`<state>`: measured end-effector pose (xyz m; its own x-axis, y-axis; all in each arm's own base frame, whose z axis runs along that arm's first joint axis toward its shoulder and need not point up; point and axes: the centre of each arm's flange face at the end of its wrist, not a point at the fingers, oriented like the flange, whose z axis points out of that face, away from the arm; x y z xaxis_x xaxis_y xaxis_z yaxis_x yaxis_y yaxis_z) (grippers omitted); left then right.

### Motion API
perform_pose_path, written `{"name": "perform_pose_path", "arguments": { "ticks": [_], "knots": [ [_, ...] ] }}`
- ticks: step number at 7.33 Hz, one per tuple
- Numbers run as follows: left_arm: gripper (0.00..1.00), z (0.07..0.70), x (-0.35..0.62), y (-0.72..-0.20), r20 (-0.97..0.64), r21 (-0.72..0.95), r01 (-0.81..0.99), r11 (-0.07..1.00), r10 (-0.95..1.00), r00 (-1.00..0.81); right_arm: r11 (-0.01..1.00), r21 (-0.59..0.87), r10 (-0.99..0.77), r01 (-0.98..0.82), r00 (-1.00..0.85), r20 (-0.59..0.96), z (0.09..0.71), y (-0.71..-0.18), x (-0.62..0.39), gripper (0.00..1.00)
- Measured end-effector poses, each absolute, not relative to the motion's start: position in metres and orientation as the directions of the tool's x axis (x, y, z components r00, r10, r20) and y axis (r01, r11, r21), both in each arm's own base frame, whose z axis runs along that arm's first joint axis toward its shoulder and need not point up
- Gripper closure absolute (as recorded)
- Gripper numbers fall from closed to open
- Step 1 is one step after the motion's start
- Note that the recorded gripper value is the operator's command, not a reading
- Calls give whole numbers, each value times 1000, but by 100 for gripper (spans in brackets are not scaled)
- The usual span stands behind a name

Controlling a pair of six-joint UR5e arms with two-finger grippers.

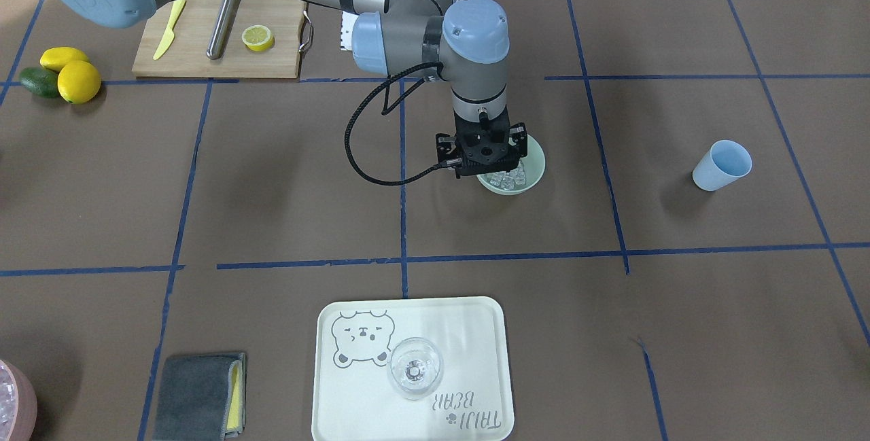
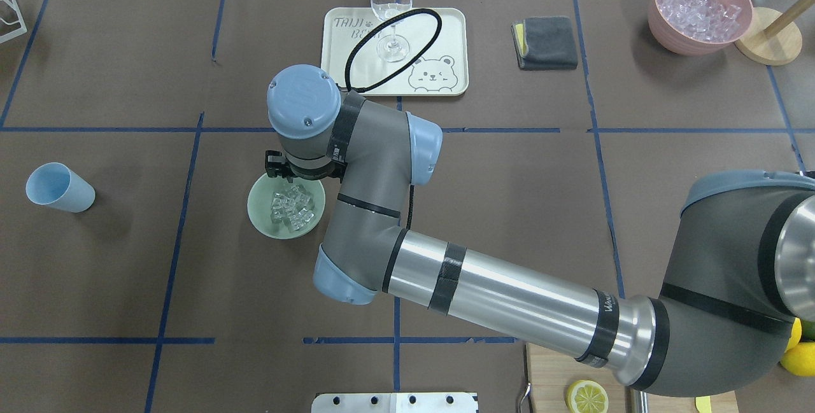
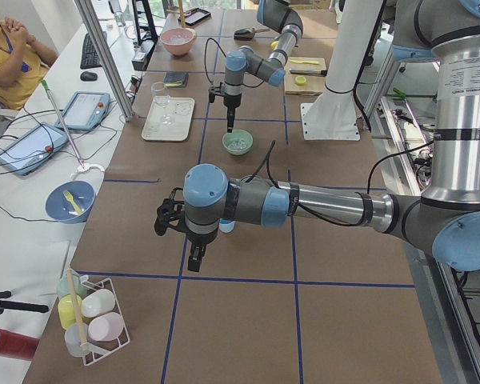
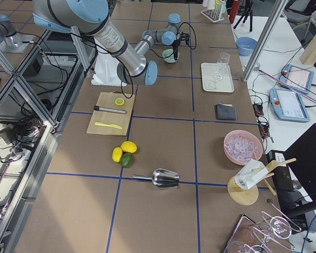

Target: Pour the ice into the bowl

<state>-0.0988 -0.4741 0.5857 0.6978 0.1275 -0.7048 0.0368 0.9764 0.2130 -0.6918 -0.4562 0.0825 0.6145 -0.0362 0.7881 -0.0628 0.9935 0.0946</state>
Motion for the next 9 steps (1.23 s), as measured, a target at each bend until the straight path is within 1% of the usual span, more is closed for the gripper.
{"name": "perform_pose_path", "arguments": {
  "ticks": [1, 2, 3, 4, 9],
  "knots": [
    [0, 586, -99, -474, -704, 215, 37, 976, 129, 698, 995, 91, -39, -52, 622, 782, 88, -450, -699, 47],
    [0, 586, -99, -474, -704, 215, 37, 976, 129, 699, 995, 89, -41, -44, 628, 777, 92, -447, -703, 64],
    [0, 586, -99, -474, -704, 215, 37, 976, 129, 699, 995, 88, -44, -39, 631, 774, 95, -446, -706, 86],
    [0, 586, -99, -474, -704, 214, 37, 976, 128, 699, 996, 87, -46, -33, 632, 773, 97, -445, -707, 100],
    [0, 589, -99, -474, -702, 210, 36, 977, 125, 701, 996, 80, -36, -43, 616, 787, 93, -444, -698, 100]
  ]
}}
